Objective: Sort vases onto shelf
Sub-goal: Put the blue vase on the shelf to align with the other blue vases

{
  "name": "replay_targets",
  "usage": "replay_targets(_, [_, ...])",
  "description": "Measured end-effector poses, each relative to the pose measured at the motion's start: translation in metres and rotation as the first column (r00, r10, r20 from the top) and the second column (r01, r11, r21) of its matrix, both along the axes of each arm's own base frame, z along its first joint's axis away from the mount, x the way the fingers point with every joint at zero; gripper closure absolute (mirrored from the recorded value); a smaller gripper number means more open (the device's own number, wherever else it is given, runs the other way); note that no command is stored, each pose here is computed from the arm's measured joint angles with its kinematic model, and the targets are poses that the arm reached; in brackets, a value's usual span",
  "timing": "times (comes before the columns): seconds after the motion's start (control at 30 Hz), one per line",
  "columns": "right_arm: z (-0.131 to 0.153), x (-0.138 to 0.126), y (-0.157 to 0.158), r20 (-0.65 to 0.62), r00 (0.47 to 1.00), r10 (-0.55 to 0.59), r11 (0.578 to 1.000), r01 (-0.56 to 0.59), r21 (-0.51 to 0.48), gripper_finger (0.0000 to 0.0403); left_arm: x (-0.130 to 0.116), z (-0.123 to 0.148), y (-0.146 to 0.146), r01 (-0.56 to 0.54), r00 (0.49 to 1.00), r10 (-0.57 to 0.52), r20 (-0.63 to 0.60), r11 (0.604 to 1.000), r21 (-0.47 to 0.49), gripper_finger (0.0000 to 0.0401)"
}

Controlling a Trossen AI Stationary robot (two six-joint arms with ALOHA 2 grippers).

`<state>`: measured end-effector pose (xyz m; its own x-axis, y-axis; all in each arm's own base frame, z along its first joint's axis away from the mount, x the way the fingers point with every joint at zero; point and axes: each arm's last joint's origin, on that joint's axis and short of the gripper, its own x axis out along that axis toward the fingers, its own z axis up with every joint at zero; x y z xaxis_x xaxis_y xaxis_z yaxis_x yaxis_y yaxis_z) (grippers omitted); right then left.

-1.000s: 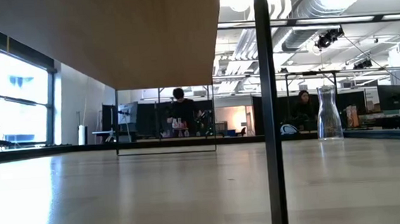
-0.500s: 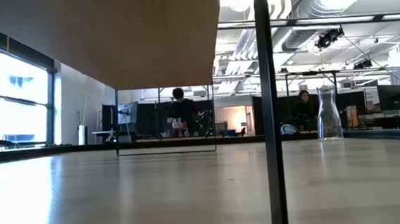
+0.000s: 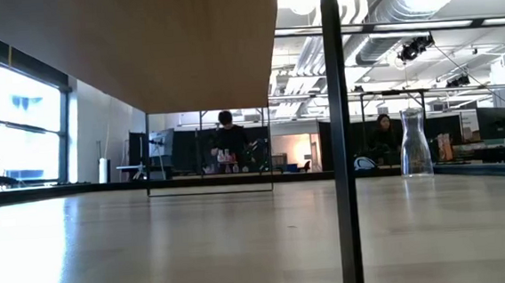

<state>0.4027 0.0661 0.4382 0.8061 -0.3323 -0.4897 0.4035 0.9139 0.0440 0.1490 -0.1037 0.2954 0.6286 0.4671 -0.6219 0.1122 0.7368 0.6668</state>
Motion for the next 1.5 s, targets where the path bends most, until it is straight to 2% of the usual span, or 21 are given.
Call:
replay_targets(0.37, [0.000,0.000,0.000,0.010,1.000,-0.019,1.000,0.019,0.017,0.0332,0.000,-0.020,0.002,-0.053,0.996,0.048,0.068,0.996,0.072,0.0243])
replay_targets(0.7, [0.000,0.000,0.000,0.011,1.000,-0.022,1.000,0.022,0.015,0.0332,0.005,-0.037,-0.002,-0.055,0.991,0.049,0.121,0.998,0.042,0.0243])
replay_targets(0.9, [0.000,0.000,0.000,0.011,1.000,-0.022,1.000,0.022,0.015,0.0332,0.003,-0.047,0.000,-0.062,0.991,0.052,0.125,0.995,0.075,0.0243])
replay_targets(1.5, [0.000,0.000,0.000,0.017,0.999,-0.033,0.999,0.033,0.029,0.0332,0.015,-0.045,0.010,-0.117,0.982,0.093,0.164,0.983,0.143,0.0243])
